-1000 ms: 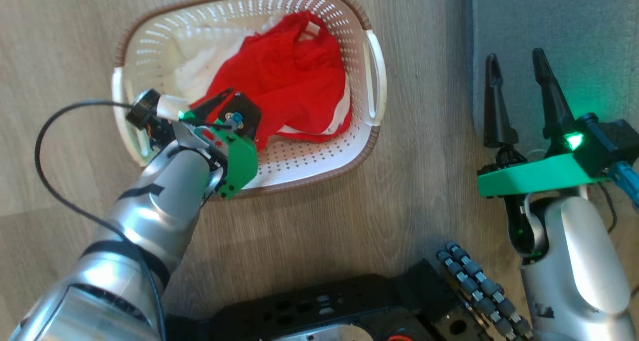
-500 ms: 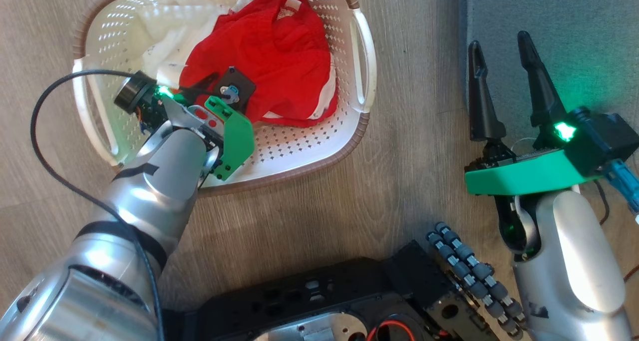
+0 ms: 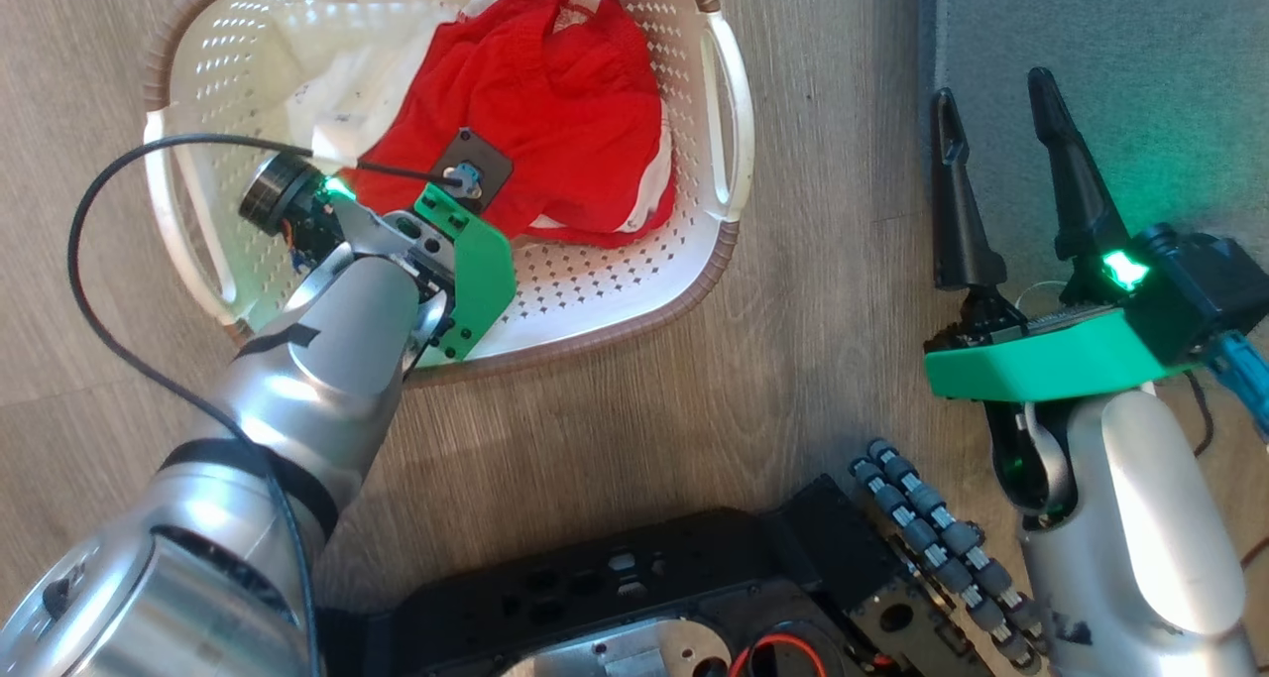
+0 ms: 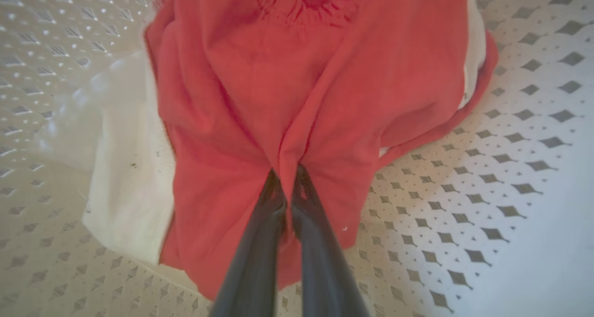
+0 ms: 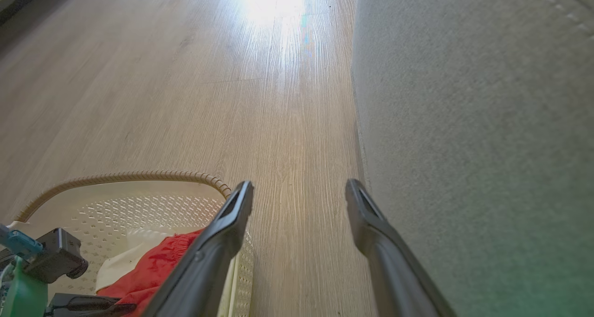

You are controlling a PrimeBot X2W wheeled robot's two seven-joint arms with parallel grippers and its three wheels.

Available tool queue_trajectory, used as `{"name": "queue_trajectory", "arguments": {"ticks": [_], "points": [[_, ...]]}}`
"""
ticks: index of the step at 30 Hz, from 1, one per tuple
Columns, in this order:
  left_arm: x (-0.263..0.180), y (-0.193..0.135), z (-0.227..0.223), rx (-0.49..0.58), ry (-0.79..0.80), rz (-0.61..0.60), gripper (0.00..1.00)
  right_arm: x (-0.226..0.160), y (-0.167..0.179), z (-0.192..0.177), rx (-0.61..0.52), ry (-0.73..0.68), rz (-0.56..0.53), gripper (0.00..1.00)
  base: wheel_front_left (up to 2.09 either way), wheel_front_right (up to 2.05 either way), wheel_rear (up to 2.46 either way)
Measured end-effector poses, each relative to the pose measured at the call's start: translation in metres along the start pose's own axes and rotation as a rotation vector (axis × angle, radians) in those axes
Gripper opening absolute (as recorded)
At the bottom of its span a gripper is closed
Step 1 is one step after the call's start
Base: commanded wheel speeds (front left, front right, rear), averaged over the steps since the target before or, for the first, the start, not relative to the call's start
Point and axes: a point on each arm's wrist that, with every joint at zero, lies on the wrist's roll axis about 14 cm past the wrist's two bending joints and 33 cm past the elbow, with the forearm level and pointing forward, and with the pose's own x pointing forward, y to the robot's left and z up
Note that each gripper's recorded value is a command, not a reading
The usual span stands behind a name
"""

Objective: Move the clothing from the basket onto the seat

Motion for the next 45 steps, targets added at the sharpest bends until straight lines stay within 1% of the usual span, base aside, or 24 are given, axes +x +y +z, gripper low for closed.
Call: {"name": "queue_trajectory", "arguments": {"ticks": [6, 14, 19, 25, 32, 41, 45], "points": [[-0.006, 0.003, 0.005, 0.003, -0.039, 0.01, 0.0, 0.0, 0.005, 0.002, 0.004, -0.004, 0.014, 1.0, 0.0, 0.0, 0.0], [-0.033, 0.007, 0.022, -0.02, -0.105, 0.063, 0.0, -0.001, 0.014, 0.027, 0.006, -0.052, 0.037, 1.0, 0.0, 0.0, 0.0], [-0.071, -0.002, 0.023, -0.082, -0.148, 0.116, 0.0, -0.013, 0.025, 0.059, 0.008, -0.114, 0.064, 1.0, 0.0, 0.0, 0.0], [-0.113, -0.003, 0.053, -0.104, -0.257, 0.192, 0.0, -0.031, 0.037, 0.09, 0.002, -0.174, 0.091, 1.0, 0.0, 0.0, 0.0], [-0.178, 0.005, 0.115, -0.147, -0.497, 0.311, 0.0, -0.062, 0.055, 0.114, 0.012, -0.231, 0.13, 1.0, 0.0, 0.0, 0.0], [-0.284, 0.018, 0.15, -0.182, -0.785, 0.491, 0.0, -0.102, 0.077, 0.14, 0.014, -0.308, 0.186, 1.0, 0.0, 0.0, 0.0], [-0.327, 0.015, 0.157, -0.191, -0.9, 0.534, 0.0, -0.12, 0.091, 0.148, 0.008, -0.338, 0.226, 1.0, 0.0, 0.0, 0.0]]}}
